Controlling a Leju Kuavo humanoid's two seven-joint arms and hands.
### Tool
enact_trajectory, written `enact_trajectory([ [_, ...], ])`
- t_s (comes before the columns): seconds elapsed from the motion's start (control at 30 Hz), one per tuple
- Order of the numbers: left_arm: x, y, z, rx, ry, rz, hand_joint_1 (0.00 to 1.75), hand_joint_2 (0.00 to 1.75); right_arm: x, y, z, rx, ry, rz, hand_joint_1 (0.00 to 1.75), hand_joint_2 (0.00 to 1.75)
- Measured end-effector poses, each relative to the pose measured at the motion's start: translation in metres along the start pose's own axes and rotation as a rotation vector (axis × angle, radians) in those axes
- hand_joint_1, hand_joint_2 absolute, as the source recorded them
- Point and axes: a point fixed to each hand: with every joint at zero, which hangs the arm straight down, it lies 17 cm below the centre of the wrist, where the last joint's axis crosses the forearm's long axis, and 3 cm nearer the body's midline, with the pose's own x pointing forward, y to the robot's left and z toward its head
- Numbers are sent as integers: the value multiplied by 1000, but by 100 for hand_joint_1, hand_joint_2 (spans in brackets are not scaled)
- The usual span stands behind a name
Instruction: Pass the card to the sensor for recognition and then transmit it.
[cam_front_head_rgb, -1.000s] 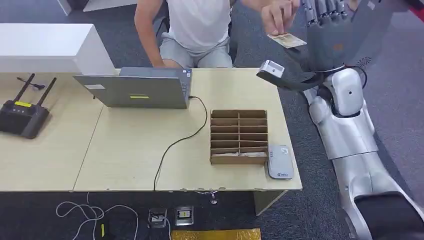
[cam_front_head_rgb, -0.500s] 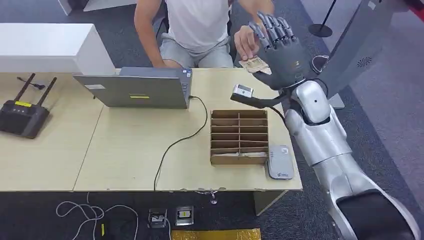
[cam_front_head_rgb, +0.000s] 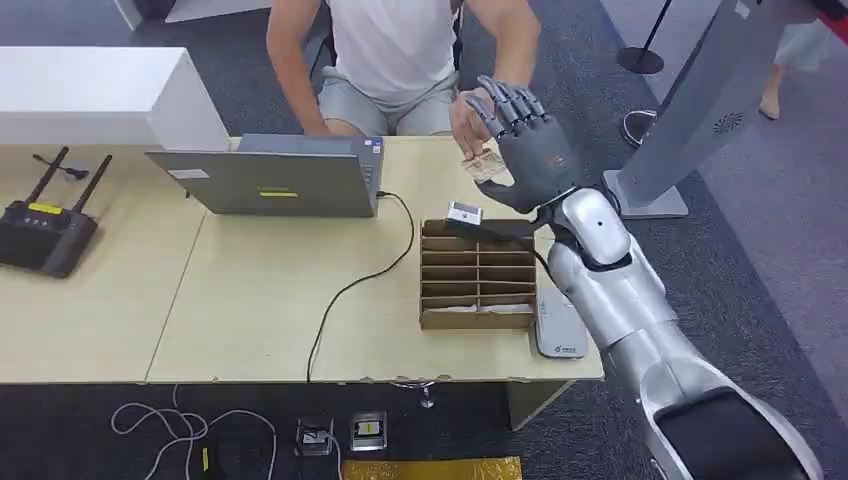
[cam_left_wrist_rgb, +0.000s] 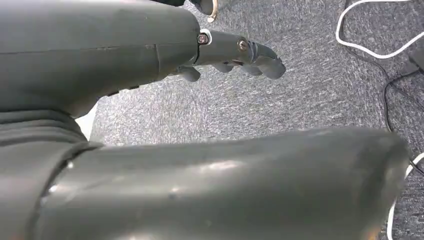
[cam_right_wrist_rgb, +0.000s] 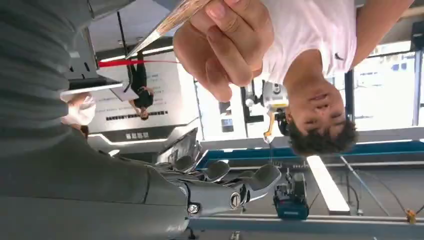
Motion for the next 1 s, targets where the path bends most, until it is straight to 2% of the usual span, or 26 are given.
enact_trajectory([
  [0.43,-4,-3,1,-11,7,6,0,0,28,49,24,179,-24,-111,175,175],
  [1.0,-5,-4,1,-13,9,5,0,0,34,55,27,206,-31,-137,175,175],
])
